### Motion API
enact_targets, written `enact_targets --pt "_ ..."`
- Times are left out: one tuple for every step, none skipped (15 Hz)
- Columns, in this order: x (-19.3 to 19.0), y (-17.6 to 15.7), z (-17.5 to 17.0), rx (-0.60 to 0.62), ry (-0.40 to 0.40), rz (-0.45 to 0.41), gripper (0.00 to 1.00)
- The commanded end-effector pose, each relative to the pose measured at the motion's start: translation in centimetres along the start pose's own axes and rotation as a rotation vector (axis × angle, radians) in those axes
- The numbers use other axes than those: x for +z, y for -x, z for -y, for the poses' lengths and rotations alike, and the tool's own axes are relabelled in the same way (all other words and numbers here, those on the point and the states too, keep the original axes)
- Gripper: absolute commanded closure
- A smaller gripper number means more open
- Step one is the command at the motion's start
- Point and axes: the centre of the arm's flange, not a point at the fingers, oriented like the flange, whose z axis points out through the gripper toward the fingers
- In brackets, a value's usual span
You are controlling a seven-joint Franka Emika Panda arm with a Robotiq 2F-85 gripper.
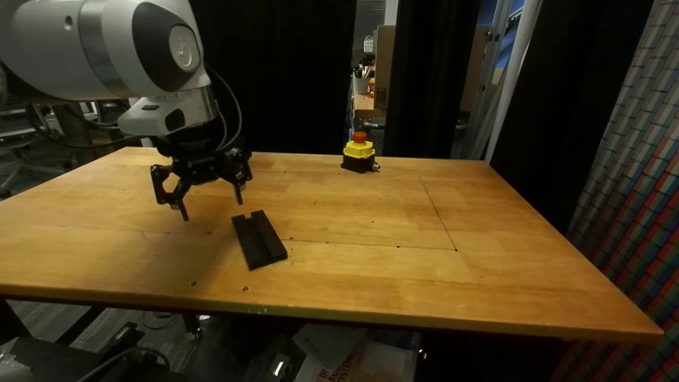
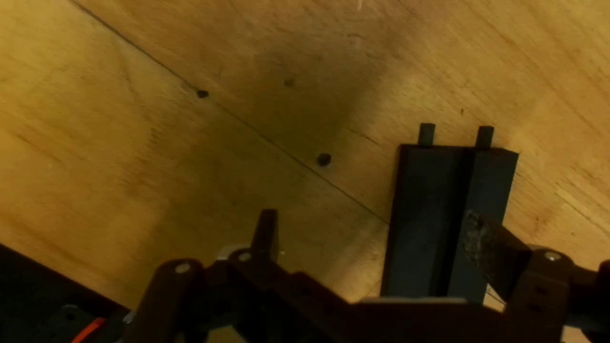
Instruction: Stack the black objects together
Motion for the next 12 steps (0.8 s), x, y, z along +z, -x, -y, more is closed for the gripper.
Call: enact_targets --pt "1.1 -0.8 1.6 0.012 0.0 0.026 0.0" --pt "1.4 -1.1 1.9 0.014 0.001 0.025 0.0" --pt "1.6 -1.3 2.2 0.016 0.002 0.026 0.0" --pt "1.9 -1.5 2.4 0.017 0.004 0.025 0.0" --pt "2.2 -1.6 2.6 0.019 0.007 0.024 0.0" --pt "2.5 -1.8 2.8 0.02 0.008 0.022 0.0" --pt "2.8 -2.0 2.9 0.024 0.01 0.021 0.0" --pt "3.0 -2.1 3.0 0.027 0.01 0.022 0.0" --pt "3.2 -2.2 3.2 0.03 0.01 0.022 0.0" --pt "3.4 -2.4 3.4 0.033 0.009 0.023 0.0" --pt "3.5 -2.5 3.7 0.034 0.008 0.026 0.0" --pt "3.6 -2.6 3.9 0.036 0.008 0.026 0.0"
